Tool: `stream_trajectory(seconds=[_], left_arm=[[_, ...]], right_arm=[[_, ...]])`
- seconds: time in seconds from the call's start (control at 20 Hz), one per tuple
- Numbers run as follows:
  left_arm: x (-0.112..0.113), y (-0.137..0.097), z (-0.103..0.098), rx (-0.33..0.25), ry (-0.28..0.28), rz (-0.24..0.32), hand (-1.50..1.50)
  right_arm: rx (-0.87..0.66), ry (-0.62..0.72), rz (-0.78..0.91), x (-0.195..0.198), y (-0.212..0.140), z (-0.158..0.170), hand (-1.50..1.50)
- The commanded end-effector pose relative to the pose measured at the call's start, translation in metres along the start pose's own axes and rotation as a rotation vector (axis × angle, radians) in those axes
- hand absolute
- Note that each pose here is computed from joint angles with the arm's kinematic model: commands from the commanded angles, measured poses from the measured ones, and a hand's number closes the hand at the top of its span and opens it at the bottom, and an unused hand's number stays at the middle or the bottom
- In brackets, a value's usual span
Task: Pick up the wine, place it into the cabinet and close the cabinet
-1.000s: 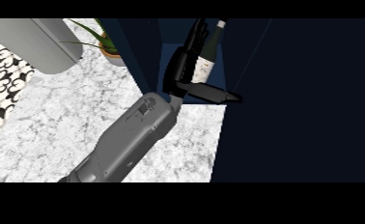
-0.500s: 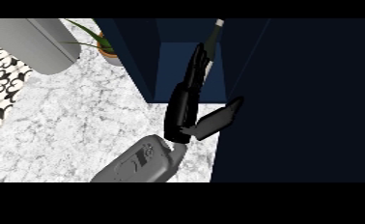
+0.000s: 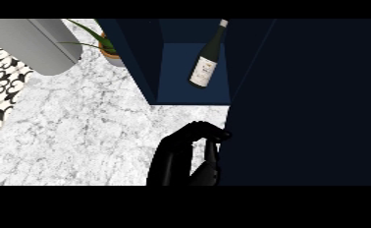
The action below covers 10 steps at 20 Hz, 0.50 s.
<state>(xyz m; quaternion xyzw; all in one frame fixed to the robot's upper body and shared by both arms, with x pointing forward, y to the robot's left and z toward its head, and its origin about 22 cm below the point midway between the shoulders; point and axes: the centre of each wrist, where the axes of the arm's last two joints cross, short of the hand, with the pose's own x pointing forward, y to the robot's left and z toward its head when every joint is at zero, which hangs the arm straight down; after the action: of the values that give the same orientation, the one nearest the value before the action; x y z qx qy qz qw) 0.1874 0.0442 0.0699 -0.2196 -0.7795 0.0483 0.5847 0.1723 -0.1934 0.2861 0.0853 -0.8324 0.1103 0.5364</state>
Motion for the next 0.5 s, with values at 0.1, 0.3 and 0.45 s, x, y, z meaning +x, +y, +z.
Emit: stream_trajectory(seconds=[0.1,0.3,0.45], left_arm=[[0.024,0.035,0.037,-0.083,0.009,0.034,1.50],[0.047,0.043,0.062,-0.092,0.012,0.037,1.50],[0.057,0.071,0.062,-0.117,0.015,0.034,1.50]], right_arm=[[0.028,0.004,0.010,0.003,0.000,0.002,-1.50],[0.220,0.035,0.008,0.002,0.014,0.010,1.50],[0.286,-0.017,0.069,0.014,0.022,0.005,1.50]])
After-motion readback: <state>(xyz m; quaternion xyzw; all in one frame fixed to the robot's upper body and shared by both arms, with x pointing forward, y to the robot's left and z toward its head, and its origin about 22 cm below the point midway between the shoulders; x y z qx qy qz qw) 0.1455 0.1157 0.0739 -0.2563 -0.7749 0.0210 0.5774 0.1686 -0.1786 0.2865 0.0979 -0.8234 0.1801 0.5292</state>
